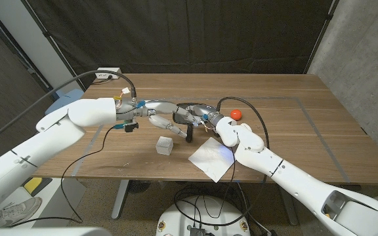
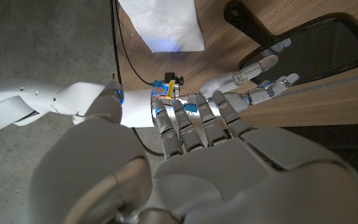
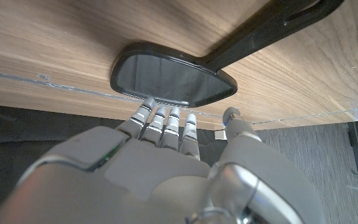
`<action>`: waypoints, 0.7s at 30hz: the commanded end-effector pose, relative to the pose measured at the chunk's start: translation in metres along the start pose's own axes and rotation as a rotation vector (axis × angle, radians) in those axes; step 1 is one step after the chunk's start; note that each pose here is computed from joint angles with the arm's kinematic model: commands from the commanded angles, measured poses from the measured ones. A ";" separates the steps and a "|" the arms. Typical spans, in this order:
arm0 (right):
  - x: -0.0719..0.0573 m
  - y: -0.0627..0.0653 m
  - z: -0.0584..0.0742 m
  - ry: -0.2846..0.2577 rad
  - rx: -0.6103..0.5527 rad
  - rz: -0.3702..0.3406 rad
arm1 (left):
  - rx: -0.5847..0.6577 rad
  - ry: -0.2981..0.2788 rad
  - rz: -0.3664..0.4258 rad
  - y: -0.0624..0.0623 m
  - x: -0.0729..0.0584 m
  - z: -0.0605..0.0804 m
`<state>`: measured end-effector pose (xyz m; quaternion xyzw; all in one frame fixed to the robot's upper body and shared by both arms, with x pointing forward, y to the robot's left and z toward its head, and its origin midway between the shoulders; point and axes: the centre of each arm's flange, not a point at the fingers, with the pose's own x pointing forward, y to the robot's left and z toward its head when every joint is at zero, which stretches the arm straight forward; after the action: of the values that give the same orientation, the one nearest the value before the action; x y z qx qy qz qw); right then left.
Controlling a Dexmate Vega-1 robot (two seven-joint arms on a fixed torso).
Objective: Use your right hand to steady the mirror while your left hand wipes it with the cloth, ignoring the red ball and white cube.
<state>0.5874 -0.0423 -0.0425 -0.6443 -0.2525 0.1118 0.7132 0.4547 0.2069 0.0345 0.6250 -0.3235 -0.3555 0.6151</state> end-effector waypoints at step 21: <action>0.001 0.010 -0.007 -0.010 0.023 0.035 | 0.168 0.040 -0.319 -0.033 0.064 0.010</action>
<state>0.5895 -0.0506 -0.0484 -0.6344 -0.2474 0.1164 0.7230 0.4744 0.1672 0.0174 0.6969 -0.2460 -0.4018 0.5407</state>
